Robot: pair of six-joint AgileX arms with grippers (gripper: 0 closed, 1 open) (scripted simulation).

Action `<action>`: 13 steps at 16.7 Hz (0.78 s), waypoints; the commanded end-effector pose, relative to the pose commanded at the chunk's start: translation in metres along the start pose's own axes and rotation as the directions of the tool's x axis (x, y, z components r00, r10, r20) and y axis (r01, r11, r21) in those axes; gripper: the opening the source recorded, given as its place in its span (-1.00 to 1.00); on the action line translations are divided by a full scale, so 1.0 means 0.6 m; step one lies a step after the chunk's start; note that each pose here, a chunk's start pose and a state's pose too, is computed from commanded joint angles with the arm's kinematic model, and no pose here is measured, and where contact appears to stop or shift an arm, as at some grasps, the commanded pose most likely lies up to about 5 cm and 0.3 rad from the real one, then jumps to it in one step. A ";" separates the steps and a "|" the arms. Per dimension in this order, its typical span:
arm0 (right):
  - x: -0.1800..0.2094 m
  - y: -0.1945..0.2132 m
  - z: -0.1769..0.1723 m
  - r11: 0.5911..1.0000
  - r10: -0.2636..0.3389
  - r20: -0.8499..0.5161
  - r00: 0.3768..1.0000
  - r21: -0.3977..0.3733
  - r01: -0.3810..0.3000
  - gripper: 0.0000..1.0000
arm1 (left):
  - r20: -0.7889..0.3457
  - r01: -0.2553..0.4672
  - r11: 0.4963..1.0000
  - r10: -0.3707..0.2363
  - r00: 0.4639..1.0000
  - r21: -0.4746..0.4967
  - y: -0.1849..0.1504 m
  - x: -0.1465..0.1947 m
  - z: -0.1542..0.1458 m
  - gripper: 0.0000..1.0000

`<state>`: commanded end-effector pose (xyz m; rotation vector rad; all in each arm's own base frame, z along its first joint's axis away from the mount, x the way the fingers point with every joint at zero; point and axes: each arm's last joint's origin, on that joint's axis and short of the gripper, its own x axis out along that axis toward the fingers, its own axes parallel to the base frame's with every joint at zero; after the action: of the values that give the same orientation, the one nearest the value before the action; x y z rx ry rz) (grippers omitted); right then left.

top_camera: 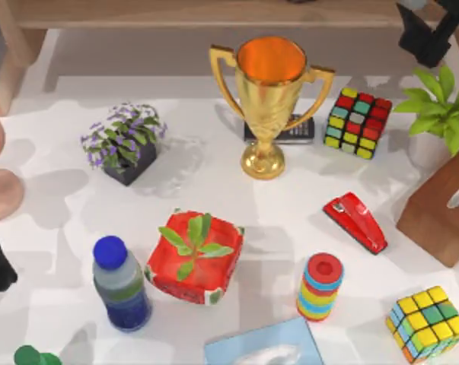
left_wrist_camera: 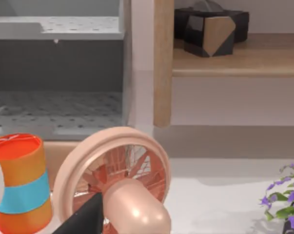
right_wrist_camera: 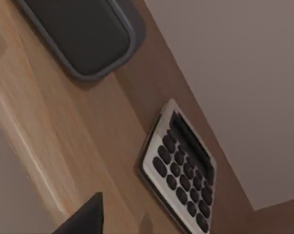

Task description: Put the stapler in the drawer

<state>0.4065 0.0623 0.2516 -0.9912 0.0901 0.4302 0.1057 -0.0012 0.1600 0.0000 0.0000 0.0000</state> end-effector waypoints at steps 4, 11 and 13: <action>0.010 0.068 0.053 0.905 0.398 -0.241 0.885 0.263 -0.335 1.00 | 0.000 0.000 1.000 0.000 1.000 0.000 0.000 0.000 0.000 1.00; -0.011 0.156 0.109 0.663 0.743 -0.483 0.462 0.621 -0.418 1.00 | 0.000 0.000 1.000 0.000 1.000 0.000 0.000 0.000 0.000 1.00; -0.005 0.180 0.107 0.630 0.775 -0.521 0.357 0.677 -0.381 1.00 | 0.000 0.000 1.000 0.000 1.000 0.000 0.000 0.000 0.000 1.00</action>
<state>0.3541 0.1653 0.2026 -0.5631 1.3952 0.5816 0.1057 -0.0012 0.1600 0.0000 0.0000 0.0000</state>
